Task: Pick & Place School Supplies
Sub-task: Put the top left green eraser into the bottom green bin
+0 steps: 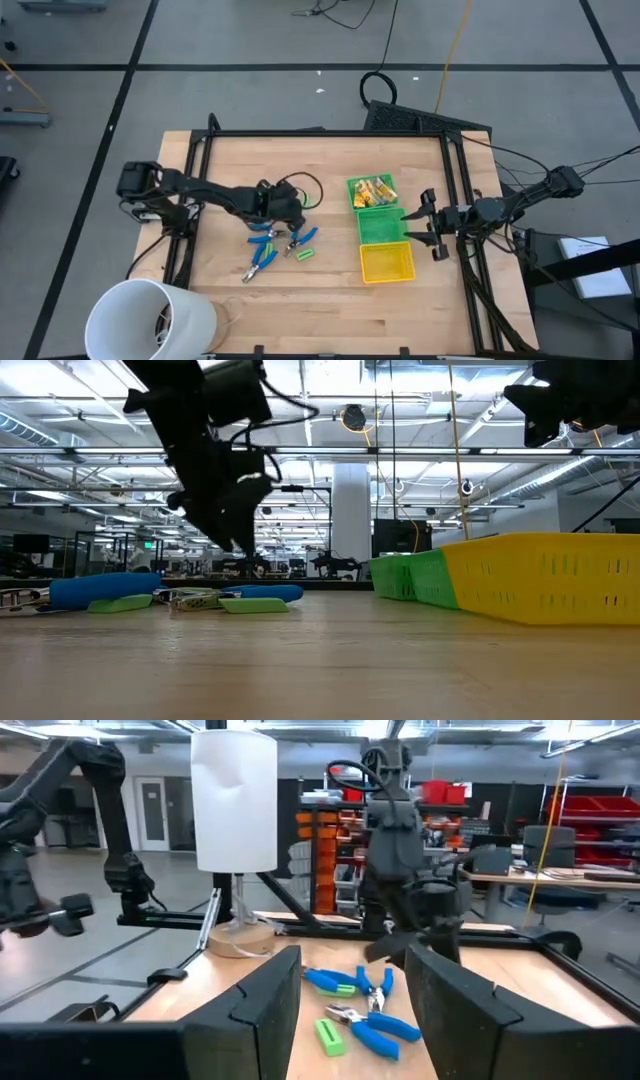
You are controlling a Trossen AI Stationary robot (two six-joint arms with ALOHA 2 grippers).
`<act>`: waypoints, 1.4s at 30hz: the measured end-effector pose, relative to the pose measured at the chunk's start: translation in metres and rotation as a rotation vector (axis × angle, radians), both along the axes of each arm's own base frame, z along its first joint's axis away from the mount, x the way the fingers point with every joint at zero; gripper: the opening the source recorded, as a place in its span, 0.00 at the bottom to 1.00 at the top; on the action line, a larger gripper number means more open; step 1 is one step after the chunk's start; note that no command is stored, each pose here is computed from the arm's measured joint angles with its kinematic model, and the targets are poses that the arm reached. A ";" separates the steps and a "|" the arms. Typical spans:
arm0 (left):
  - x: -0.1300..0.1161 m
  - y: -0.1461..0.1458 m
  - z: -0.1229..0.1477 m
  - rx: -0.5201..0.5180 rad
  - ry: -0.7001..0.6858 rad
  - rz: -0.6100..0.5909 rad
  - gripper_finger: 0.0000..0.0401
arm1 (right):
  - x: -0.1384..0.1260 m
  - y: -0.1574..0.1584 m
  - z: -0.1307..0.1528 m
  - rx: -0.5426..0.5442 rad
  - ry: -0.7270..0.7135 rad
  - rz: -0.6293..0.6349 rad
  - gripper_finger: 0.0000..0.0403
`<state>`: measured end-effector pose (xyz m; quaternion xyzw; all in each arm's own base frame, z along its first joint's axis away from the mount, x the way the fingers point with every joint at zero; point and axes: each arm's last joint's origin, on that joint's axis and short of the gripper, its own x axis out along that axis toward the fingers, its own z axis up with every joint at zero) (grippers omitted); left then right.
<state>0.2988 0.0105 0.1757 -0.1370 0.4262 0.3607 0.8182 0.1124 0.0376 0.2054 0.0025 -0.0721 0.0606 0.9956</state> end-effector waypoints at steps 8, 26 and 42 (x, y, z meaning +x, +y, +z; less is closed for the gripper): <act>-0.026 0.027 -0.007 0.042 0.317 0.016 0.67 | 0.000 0.000 -0.002 0.021 0.012 0.005 0.42; -0.041 0.080 -0.012 -0.097 0.563 -0.476 0.67 | 0.000 0.000 -0.008 0.050 0.021 0.012 0.42; -0.035 0.097 -0.051 -0.217 0.655 -0.595 0.67 | -0.001 0.003 -0.004 0.058 -0.015 0.121 0.42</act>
